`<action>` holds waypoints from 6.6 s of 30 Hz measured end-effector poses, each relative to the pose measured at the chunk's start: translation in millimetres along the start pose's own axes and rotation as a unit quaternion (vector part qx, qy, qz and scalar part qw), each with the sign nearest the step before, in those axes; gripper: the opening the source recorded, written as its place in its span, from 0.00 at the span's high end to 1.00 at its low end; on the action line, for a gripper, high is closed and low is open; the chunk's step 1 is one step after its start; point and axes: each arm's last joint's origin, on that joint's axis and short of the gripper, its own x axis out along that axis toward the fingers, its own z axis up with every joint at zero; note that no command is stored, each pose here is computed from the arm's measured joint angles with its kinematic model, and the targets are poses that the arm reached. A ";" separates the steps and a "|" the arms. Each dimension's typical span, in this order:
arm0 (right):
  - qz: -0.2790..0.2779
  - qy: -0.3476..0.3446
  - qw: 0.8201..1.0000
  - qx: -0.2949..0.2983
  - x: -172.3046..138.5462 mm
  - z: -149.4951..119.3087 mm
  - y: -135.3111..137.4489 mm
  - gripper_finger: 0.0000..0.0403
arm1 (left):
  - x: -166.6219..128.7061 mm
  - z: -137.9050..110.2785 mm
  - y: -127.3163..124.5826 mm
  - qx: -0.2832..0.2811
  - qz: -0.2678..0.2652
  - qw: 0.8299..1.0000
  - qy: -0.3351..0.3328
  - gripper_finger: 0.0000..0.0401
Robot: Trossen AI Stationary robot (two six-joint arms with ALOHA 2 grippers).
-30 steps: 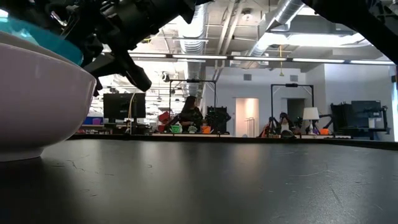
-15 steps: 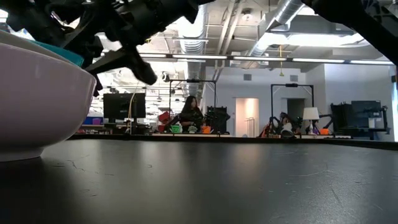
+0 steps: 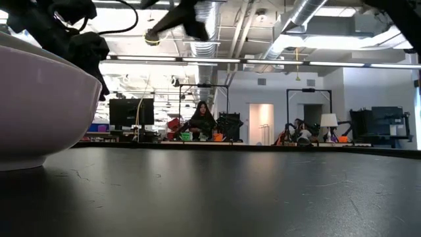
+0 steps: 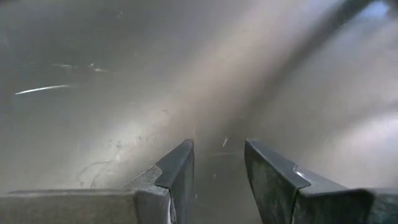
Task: Nest bowls inside each other
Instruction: Return to Home Position
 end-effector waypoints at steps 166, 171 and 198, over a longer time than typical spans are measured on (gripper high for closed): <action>-0.063 -0.411 0.891 -0.183 -125.6 -327.9 -183.1 0.96 | 23.7 -71.8 10.8 -0.020 -0.155 0.960 -0.232 0.68; -0.063 -0.412 0.891 -0.183 -125.6 -327.9 -183.1 0.96 | 23.7 -71.8 10.8 -0.020 -0.156 0.960 -0.232 0.68; -0.063 -0.411 0.891 -0.183 -125.6 -327.9 -183.1 0.96 | 23.7 -71.8 10.8 -0.020 -0.156 0.960 -0.232 0.68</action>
